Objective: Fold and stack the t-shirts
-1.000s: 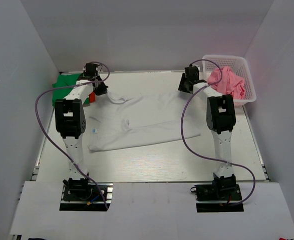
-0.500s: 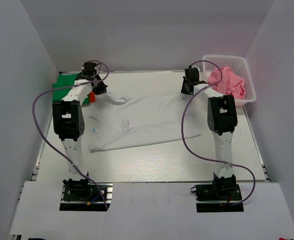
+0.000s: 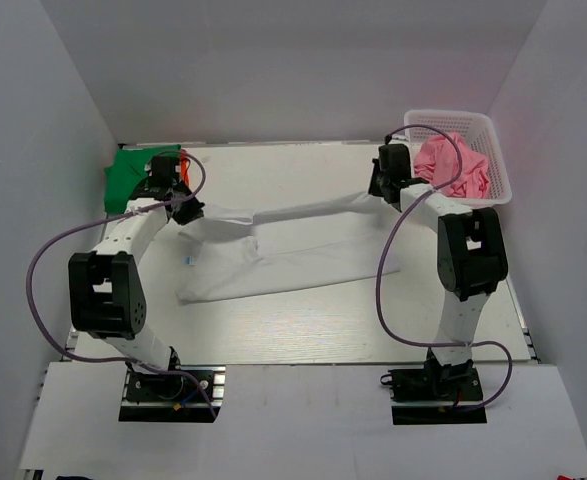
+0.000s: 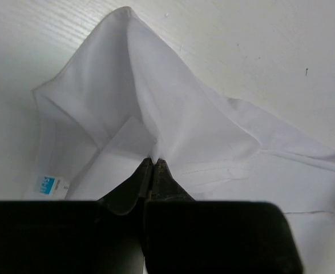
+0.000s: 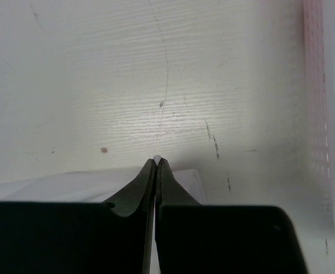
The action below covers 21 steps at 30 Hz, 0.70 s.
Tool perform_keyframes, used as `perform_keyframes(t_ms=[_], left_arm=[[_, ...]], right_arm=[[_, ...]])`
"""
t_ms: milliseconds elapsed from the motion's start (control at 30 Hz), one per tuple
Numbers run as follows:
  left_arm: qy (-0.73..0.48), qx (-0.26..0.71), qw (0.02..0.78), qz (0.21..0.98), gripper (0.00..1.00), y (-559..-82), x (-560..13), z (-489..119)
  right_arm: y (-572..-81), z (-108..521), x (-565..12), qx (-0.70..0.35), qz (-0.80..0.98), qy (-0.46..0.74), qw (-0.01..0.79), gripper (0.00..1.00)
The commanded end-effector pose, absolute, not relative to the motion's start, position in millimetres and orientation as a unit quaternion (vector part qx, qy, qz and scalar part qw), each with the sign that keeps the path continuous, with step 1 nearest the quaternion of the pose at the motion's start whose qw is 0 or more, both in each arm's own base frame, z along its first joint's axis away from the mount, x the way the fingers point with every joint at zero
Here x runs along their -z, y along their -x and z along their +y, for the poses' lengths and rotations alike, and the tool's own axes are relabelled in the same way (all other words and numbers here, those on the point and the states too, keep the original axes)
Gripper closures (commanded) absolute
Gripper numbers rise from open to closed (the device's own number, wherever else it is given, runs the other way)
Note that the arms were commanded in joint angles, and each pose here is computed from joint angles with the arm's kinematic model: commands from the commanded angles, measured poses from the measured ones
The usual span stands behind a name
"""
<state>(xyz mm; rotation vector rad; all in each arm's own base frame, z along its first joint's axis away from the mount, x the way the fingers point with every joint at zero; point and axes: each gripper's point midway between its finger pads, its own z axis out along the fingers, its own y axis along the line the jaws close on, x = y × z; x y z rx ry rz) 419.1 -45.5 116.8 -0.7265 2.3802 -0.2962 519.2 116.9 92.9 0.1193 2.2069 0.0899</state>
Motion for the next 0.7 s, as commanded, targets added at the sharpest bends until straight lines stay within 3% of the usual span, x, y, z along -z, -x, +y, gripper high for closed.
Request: perform_keyframes(t_ms=[0, 367, 667], left_arm=[[0.289, 0.111, 0.338, 0.889, 1.0, -409, -133, -42], [0.304, 0.11, 0.362, 0.874, 1.0, -382, -165, -32], [0.318, 0.12, 0.306, 0.889, 1.0, -326, -110, -45]], right_arm=[[-521, 113, -126, -0.039, 0.87, -0.046, 0.49, 1.0], [-503, 113, -147, -0.05, 0.865, -0.039, 0.497, 1.0], [-469, 114, -120, -0.072, 0.882, -0.048, 0.463, 1.0]])
